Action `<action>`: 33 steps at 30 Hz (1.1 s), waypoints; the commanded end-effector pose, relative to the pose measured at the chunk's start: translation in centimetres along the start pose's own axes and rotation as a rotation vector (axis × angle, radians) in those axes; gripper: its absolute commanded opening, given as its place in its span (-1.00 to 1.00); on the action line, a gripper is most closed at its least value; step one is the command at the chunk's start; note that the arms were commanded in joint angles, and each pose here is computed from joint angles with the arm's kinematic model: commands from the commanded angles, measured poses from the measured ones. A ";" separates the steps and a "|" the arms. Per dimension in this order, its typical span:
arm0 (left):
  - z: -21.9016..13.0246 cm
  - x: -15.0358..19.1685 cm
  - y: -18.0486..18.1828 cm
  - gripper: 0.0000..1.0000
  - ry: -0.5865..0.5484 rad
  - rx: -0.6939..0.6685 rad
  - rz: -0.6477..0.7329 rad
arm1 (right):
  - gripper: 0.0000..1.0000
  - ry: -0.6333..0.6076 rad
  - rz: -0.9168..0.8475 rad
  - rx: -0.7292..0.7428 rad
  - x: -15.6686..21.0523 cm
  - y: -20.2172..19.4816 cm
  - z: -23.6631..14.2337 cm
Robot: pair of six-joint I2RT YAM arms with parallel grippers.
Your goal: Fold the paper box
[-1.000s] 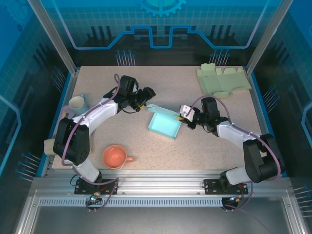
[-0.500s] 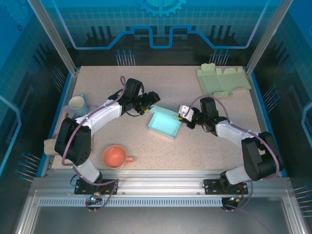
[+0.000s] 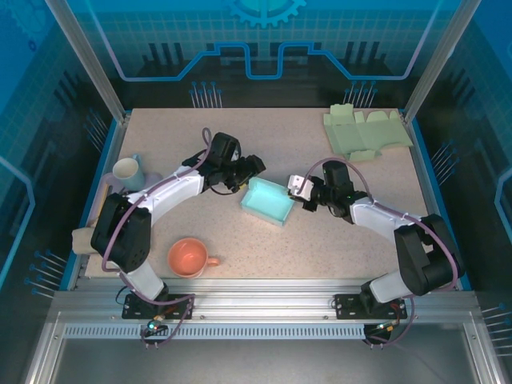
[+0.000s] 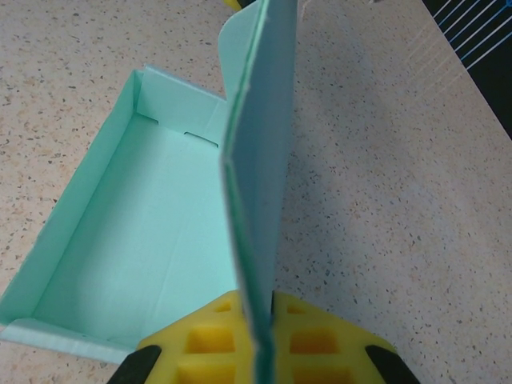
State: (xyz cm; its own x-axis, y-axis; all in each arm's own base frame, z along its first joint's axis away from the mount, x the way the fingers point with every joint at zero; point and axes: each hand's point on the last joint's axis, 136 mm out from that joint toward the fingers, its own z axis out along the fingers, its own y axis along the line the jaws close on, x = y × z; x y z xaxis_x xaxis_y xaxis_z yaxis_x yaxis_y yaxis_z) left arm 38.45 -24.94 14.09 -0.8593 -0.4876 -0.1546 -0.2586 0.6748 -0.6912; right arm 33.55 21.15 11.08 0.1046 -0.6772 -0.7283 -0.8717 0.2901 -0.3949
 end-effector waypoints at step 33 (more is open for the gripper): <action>0.5 2.2 7.6 0.39 -0.029 -0.236 -0.035 | 0.92 -0.036 0.193 0.042 -6.0 3.5 -6.4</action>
State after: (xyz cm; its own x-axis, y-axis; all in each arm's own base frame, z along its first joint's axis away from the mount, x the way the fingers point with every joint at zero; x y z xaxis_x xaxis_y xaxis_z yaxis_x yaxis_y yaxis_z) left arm 35.69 -21.97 8.36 -0.8427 -0.5154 -0.1557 -0.3608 0.7552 -0.5472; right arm 28.01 21.60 17.11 0.0252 -0.6452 -0.7636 -0.8458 0.3935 -0.3604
